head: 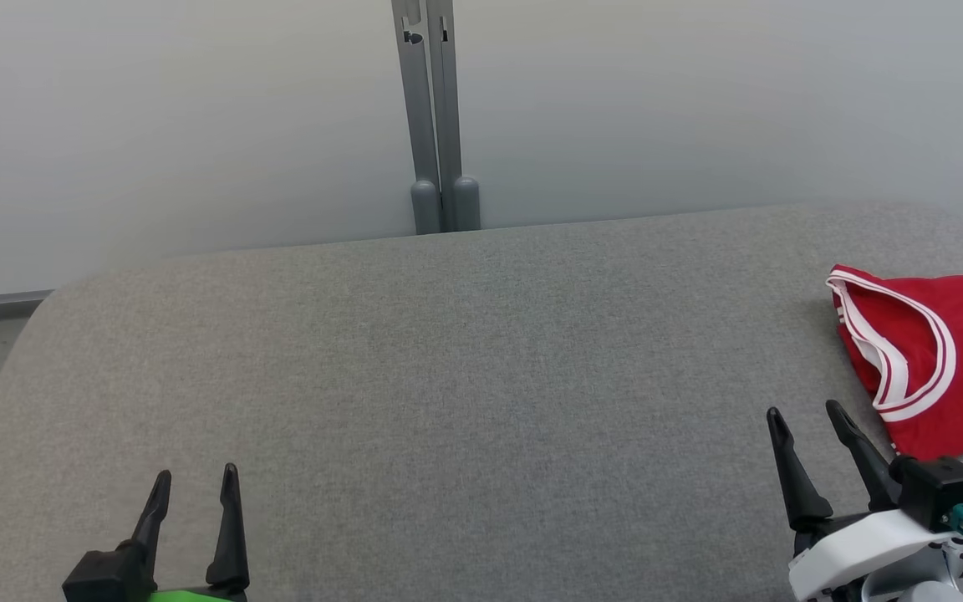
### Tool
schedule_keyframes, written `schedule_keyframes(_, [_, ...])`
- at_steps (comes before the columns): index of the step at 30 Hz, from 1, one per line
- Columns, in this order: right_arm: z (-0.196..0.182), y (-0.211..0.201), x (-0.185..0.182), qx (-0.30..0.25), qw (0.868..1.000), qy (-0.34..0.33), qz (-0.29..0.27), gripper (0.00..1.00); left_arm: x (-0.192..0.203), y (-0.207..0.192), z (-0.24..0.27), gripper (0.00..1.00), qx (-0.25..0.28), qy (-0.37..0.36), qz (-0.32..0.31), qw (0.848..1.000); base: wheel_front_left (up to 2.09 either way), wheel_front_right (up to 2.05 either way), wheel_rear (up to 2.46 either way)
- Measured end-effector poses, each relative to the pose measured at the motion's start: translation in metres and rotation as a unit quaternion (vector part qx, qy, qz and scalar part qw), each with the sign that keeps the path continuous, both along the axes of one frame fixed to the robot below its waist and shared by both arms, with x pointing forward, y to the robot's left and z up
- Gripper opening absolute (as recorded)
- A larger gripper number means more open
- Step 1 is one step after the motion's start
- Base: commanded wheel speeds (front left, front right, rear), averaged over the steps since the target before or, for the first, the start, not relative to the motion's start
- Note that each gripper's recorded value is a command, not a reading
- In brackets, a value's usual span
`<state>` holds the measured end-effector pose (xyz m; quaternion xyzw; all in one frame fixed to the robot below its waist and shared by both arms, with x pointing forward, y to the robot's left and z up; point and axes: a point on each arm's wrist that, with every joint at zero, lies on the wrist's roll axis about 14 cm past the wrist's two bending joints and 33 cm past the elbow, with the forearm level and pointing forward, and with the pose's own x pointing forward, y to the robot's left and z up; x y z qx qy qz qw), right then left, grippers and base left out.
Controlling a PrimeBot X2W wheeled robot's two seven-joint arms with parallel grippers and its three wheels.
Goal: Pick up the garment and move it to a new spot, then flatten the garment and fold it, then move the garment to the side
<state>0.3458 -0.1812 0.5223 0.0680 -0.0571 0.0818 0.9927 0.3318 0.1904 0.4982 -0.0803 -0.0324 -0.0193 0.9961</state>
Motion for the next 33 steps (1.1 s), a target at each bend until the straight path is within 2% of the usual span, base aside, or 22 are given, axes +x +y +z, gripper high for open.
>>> schedule_keyframes(1, [0.0, 0.0, 0.0, 0.0, 1.0, 0.0, 0.0, 1.0, 0.0, -0.002, -0.001, 1.0, -0.001, 0.002, -0.003, 1.0, 0.0, 0.0, 0.0])
schedule_keyframes(2, [-0.003, 0.0, 0.0, 0.001, 1.0, 0.004, 0.0, 0.0, -0.001, -0.003, -0.004, 0.0, -0.002, 0.007, -0.003, 1.0, 0.0, 0.0, 0.0])
schedule_keyframes(7, [-0.026, 0.004, -0.009, 0.015, 0.999, 0.042, -0.003, 0.0, -0.01, -0.006, -0.029, 0.0, -0.015, 0.049, -0.002, 0.999, 0.0, 0.0, 0.0])
schedule_keyframes(17, [-0.031, -0.004, -0.005, 0.103, 0.992, 0.067, -0.025, 0.0, -0.007, 0.003, -0.034, 0.0, -0.102, 0.068, 0.02, 0.992, 0.0, 0.0, 0.0])
schedule_keyframes(33, [-0.029, -0.013, 0.005, 0.23, 0.968, 0.088, -0.046, 0.0, 0.006, 0.009, -0.027, 0.0, -0.229, 0.069, 0.037, 0.97, 0.0, 0.0, 0.0])
